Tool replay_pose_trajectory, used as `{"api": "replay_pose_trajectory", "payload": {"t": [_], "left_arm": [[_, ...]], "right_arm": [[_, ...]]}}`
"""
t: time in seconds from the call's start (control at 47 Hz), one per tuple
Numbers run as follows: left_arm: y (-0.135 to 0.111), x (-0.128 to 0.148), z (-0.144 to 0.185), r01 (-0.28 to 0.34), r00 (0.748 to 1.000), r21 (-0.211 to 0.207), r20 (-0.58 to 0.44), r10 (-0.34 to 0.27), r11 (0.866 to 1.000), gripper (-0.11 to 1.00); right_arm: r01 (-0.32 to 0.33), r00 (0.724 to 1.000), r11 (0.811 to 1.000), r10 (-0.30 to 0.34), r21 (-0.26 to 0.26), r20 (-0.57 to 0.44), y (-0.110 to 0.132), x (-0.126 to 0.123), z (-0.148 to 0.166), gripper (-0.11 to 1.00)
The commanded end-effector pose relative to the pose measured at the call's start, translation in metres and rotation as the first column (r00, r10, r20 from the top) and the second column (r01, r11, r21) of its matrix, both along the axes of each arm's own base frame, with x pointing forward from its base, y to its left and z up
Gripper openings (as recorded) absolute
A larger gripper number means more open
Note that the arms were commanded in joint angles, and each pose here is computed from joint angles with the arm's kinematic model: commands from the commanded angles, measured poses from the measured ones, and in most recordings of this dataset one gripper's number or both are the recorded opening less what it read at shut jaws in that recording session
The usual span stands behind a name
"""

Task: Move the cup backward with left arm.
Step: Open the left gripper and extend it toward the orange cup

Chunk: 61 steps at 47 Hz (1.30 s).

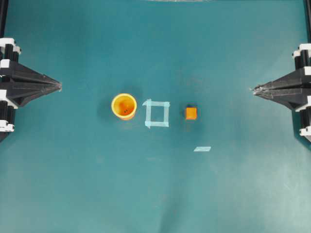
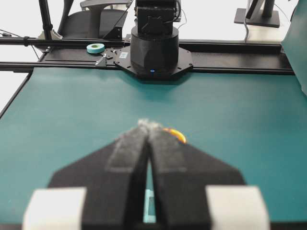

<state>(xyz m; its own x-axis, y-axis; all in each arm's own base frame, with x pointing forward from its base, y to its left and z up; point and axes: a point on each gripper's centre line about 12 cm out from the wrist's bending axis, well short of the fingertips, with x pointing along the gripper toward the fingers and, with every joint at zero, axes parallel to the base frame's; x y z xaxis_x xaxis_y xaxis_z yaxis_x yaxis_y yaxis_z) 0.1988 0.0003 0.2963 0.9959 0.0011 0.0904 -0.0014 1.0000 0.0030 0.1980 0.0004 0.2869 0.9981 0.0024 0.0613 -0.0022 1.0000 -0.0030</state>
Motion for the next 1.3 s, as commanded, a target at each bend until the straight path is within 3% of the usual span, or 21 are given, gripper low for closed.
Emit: {"api": "replay_pose_trajectory", "payload": {"t": [0.0,0.447,1.0,1.106,1.276], "left_arm": [[-0.001,0.003,-0.004,0.007,0.999,0.0,-0.046,-0.007,1.0,-0.01],[-0.001,0.01,-0.02,0.005,0.986,-0.013,-0.168,-0.008,1.0,0.0],[-0.005,0.05,-0.067,0.014,0.928,-0.015,-0.373,-0.019,1.0,0.01],[-0.005,0.057,-0.074,0.014,0.914,-0.014,-0.405,-0.019,1.0,0.1],[-0.005,0.065,-0.084,0.014,0.895,-0.014,-0.445,-0.018,1.0,0.41]], "right_arm": [[-0.002,0.999,1.0,0.001,0.005,0.035,0.0,0.004,0.015,-0.01],[-0.001,0.998,1.0,0.001,0.003,-0.057,0.0,0.017,0.005,0.0],[-0.001,0.998,1.0,0.001,0.003,-0.057,0.0,0.017,0.005,0.0],[0.0,0.998,1.0,0.0,0.003,-0.058,0.0,0.017,0.005,0.0],[-0.001,0.998,1.0,0.001,0.003,-0.057,0.0,0.017,0.005,0.0]]}}
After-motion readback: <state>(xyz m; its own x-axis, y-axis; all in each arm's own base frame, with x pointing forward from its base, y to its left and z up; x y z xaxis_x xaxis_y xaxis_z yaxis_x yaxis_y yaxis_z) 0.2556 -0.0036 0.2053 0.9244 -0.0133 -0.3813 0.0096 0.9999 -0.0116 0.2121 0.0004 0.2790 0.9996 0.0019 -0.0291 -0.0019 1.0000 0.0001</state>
